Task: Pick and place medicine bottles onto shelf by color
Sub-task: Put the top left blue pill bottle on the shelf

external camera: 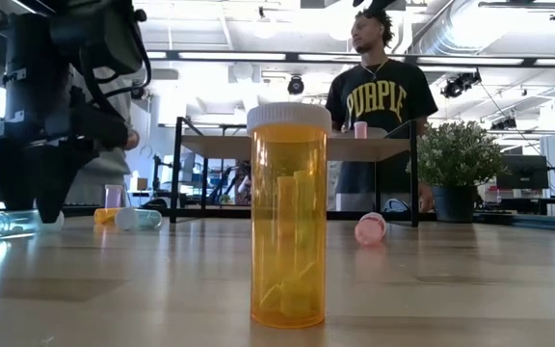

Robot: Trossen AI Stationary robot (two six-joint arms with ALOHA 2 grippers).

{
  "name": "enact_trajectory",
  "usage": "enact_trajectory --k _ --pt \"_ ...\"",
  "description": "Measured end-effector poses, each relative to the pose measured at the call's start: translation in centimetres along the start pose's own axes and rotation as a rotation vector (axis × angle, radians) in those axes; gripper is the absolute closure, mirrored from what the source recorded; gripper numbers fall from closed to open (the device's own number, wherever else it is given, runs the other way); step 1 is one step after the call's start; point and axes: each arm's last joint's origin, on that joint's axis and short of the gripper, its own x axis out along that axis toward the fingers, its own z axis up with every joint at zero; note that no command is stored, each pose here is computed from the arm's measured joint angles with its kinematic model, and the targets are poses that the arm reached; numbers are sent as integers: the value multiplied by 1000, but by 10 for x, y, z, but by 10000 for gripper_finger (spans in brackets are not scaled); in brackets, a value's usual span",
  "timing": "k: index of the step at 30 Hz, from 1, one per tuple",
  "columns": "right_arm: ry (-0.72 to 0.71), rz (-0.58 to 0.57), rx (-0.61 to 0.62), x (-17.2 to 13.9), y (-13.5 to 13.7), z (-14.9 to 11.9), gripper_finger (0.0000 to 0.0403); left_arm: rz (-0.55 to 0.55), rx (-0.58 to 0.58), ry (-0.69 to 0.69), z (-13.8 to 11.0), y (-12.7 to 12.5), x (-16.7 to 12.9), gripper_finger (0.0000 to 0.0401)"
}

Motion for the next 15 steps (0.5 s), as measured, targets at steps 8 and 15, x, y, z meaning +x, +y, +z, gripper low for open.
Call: enact_trajectory --k 8,15 --pt "0 0 0 0 0 0 205 14 3 8 0 -1 3 220" --pt "0 0 0 0 0 0 205 13 20 17 0 -1 3 232"
